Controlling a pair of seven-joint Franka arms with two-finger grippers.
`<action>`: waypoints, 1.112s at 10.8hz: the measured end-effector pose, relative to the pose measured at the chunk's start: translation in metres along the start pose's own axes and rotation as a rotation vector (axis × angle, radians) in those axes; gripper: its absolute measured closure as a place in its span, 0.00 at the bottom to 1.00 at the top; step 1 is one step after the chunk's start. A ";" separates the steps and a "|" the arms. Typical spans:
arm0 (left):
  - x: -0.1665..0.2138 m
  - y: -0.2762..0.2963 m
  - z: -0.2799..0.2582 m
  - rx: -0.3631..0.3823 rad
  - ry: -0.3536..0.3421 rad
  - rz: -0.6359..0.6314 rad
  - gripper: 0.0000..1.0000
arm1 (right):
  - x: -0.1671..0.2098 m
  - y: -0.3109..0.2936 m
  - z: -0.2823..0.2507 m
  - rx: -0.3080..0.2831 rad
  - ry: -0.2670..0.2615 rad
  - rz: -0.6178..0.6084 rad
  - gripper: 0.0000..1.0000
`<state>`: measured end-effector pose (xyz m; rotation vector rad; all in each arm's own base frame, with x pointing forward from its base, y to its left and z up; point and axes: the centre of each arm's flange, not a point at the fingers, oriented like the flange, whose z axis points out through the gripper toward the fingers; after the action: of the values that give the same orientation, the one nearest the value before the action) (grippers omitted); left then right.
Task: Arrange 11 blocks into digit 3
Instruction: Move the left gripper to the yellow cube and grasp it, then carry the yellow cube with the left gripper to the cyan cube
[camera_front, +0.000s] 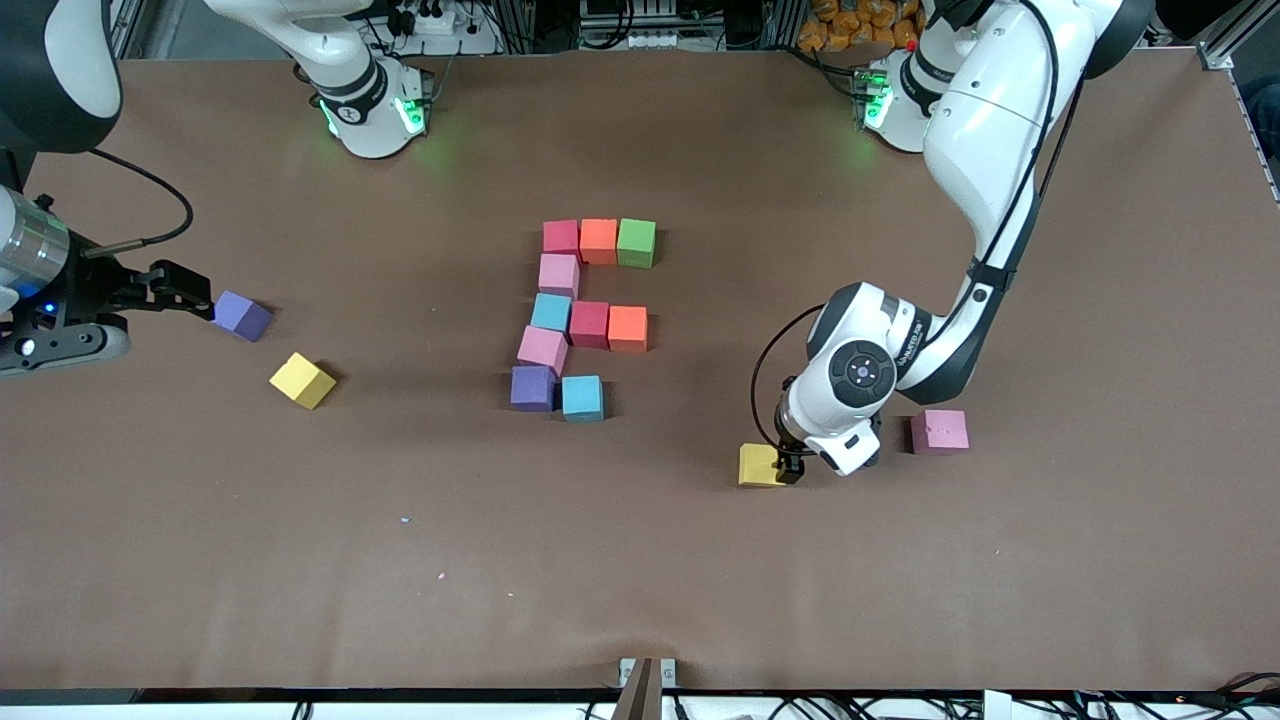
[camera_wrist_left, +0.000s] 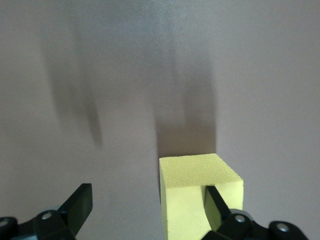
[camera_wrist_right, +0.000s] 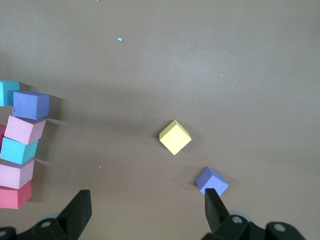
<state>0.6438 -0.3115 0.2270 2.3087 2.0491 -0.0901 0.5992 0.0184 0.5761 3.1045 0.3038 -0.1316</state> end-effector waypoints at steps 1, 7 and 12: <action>0.000 0.001 -0.001 -0.003 -0.001 0.000 0.00 | 0.000 0.000 0.000 0.000 0.000 0.000 0.00; 0.001 0.009 -0.005 -0.049 -0.014 -0.006 0.00 | 0.000 0.000 0.000 0.000 -0.001 0.000 0.00; 0.017 0.018 0.021 -0.061 -0.003 -0.029 0.00 | 0.000 0.000 0.000 0.000 -0.001 0.000 0.00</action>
<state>0.6639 -0.2987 0.2053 2.2426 2.0541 -0.0317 0.5991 0.0186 0.5760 3.1044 0.3044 -0.1331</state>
